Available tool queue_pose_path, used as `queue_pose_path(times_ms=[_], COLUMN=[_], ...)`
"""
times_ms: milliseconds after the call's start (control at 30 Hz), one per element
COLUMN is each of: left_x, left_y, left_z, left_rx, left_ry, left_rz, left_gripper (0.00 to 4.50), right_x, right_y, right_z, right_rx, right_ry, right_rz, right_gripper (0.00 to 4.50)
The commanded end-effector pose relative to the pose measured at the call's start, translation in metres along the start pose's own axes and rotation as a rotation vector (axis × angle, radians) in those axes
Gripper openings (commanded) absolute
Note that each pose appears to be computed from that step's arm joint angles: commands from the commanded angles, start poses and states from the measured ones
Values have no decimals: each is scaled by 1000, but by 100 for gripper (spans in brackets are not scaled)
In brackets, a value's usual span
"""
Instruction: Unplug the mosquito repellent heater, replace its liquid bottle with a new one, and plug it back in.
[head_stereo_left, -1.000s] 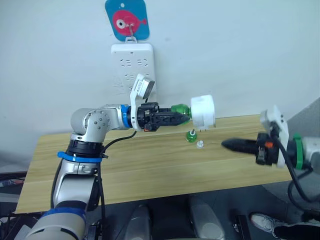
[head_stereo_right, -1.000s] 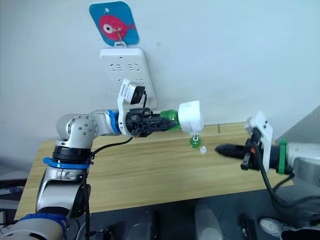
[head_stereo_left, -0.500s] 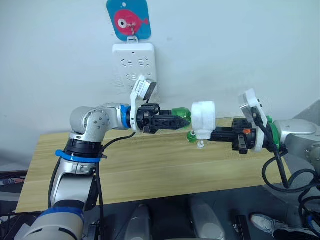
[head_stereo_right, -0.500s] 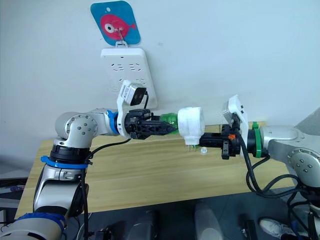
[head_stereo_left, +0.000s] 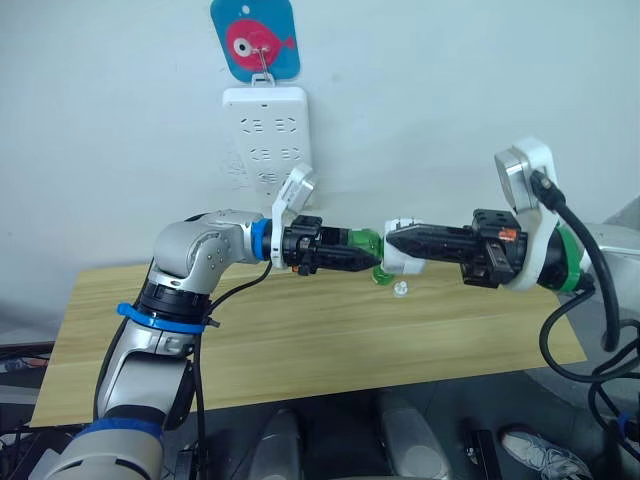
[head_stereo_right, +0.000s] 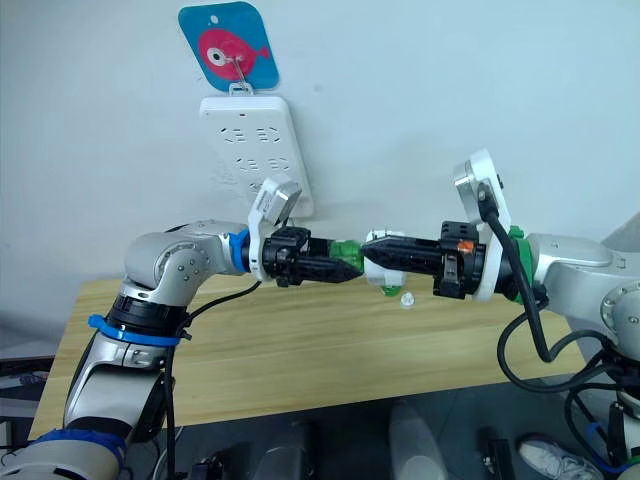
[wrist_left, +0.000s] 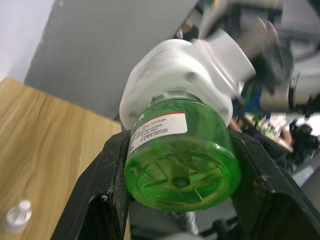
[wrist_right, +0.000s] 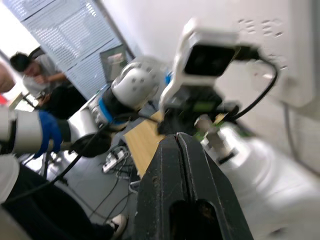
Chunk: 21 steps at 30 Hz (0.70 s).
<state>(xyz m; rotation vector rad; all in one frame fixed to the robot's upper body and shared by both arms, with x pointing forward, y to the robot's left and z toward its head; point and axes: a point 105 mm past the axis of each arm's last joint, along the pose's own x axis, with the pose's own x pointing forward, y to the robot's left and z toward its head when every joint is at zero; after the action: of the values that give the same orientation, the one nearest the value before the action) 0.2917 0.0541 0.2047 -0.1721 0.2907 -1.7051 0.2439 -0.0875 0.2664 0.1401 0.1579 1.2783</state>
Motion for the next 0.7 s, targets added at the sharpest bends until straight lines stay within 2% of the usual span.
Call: queue_pose_path(times_ms=[33, 400, 700], left_x=[5, 6, 6], left_y=[-19, -35, -38], left_z=[4, 15, 24], left_rx=[91, 59, 22], left_ry=[40, 3, -44], left_rz=[-91, -166, -177], left_gripper=[230, 230, 230], right_x=[0, -1, -2], right_y=[0, -12, -15], right_z=[10, -2, -13], right_rx=[-14, 13, 29], right_ry=[-36, 23, 72], right_rz=[-4, -30, -30], right_gripper=[0, 0, 0])
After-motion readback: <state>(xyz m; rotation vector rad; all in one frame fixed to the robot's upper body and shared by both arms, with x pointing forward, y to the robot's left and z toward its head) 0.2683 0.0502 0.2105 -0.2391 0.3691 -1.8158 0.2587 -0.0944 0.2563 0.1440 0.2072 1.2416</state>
